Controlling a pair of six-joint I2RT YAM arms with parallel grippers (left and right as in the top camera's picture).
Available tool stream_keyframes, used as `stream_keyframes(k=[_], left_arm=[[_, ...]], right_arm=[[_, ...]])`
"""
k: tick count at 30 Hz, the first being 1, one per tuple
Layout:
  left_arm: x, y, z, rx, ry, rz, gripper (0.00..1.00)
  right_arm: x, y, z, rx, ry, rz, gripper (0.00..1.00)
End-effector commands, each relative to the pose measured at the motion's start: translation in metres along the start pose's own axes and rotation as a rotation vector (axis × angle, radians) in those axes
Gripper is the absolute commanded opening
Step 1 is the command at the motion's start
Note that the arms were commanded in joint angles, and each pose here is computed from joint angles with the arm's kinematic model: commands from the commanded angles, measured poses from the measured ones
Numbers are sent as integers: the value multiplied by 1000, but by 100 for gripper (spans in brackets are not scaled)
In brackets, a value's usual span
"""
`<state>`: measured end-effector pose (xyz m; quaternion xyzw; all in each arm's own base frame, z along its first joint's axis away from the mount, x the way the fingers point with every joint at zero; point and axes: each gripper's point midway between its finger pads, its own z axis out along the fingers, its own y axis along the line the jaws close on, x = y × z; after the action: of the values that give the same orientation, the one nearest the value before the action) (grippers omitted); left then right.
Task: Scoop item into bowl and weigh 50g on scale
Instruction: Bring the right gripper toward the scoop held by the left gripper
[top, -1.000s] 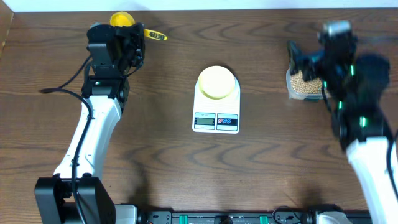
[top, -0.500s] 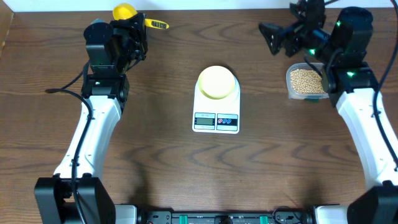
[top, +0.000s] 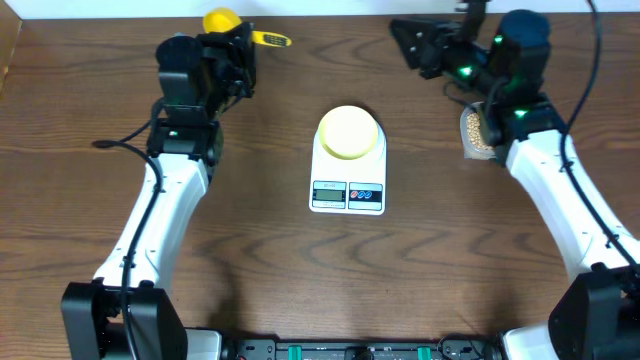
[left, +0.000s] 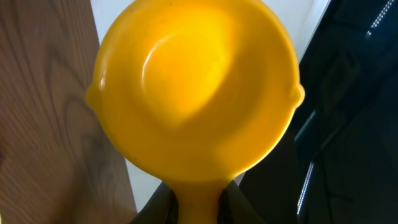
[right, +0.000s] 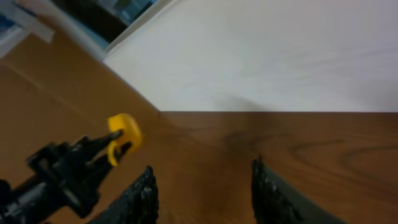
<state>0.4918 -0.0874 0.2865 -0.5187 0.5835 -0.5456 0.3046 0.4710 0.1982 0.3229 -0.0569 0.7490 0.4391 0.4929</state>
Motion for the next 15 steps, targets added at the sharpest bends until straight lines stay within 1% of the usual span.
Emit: stream_keyframes(k=[1, 2, 5, 8, 9, 10, 11, 13, 14, 15], left_arm=[[13, -11, -1, 31, -8, -6, 7], [18, -10, 0, 30, -6, -4, 7], [30, -8, 2, 26, 9, 3, 7], [38, -6, 3, 22, 27, 35, 7], [42, -5, 3, 20, 39, 57, 7], [46, -4, 3, 18, 54, 84, 7], [50, -3, 3, 16, 73, 113, 7], [60, -1, 2, 13, 123, 173, 7], [64, -1, 2, 12, 151, 194, 7], [66, 0, 1, 11, 159, 198, 7]], right_arm=[[-3, 10, 8, 16, -30, 23, 49], [-1, 12, 11, 19, -32, 19, 51], [10, 25, 19, 7, -16, -35, 68], [23, 38, 25, -18, 19, -47, 70], [28, 42, 27, -23, 30, -46, 67], [31, 43, 28, -15, 37, -43, 62], [34, 42, 30, 4, 37, -40, 51], [37, 40, 31, 27, 41, -35, 35], [39, 41, 31, 23, 48, -34, 33], [40, 42, 31, 13, 55, -33, 33]])
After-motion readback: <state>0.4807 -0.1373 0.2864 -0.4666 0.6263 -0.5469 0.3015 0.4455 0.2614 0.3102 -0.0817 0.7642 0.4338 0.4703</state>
